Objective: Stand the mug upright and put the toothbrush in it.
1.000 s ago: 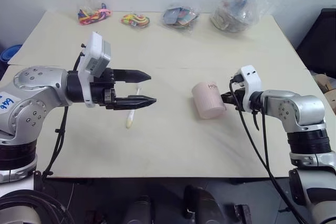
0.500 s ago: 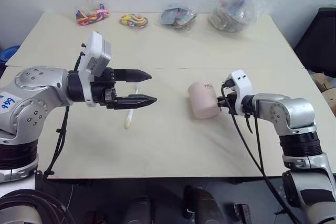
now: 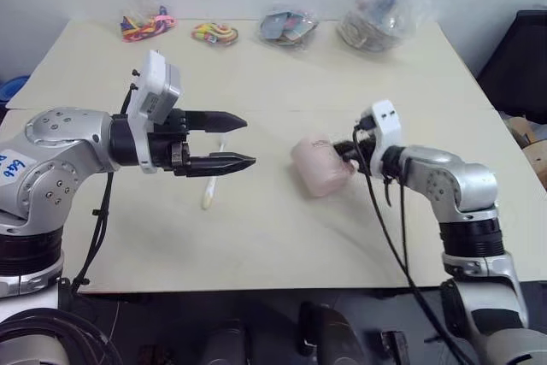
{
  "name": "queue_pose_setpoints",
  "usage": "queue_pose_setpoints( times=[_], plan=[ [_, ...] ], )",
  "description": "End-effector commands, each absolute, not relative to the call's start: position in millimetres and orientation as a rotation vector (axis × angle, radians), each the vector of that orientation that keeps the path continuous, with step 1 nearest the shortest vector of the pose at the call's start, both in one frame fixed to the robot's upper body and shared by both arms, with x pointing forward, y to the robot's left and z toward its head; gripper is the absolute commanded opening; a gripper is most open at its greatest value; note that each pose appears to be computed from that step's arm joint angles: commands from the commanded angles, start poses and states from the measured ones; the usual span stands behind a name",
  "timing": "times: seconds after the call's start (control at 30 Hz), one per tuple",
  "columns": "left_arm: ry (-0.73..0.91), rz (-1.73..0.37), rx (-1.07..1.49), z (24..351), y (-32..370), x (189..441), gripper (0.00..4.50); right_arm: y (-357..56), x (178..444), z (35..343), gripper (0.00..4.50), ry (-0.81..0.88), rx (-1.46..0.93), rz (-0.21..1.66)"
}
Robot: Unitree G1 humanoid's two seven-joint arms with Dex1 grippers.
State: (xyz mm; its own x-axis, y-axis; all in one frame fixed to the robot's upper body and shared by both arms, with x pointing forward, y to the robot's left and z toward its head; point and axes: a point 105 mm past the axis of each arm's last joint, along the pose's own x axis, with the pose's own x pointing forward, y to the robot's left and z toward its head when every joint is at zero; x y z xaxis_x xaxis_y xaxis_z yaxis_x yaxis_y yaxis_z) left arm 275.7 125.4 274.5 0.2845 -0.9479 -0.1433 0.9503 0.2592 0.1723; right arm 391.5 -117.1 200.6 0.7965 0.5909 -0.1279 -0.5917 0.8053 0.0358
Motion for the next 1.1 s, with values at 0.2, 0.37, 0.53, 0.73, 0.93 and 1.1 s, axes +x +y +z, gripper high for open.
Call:
queue_pose_setpoints(
  times=[0.2, 0.37, 0.53, 0.73, 0.93, 1.1],
  plan=[
    [0.011, -1.126, 0.221, 280, 160, 273, 3.60, -102, 404, 217, 0.04, -0.050, -0.067, 0.551],
    [-0.003, -1.131, 0.225, 286, 156, 272, 3.60, -142, 406, 236, 1.33, 0.000, -0.160, 0.488],
    [-0.025, -1.181, 0.223, 287, 141, 271, 3.60, -188, 399, 231, 2.39, 0.172, -0.171, 0.433],
    [-0.026, -1.219, 0.220, 284, 133, 272, 3.60, -188, 365, 206, 2.39, 0.433, -0.050, 0.577],
    [-0.032, -1.271, 0.224, 284, 123, 275, 3.60, -168, 366, 195, 2.39, 0.473, -0.040, 0.607],
    [-0.048, -1.294, 0.224, 287, 118, 276, 3.60, -152, 375, 165, 2.39, 0.511, -0.144, 0.635]
  ],
)
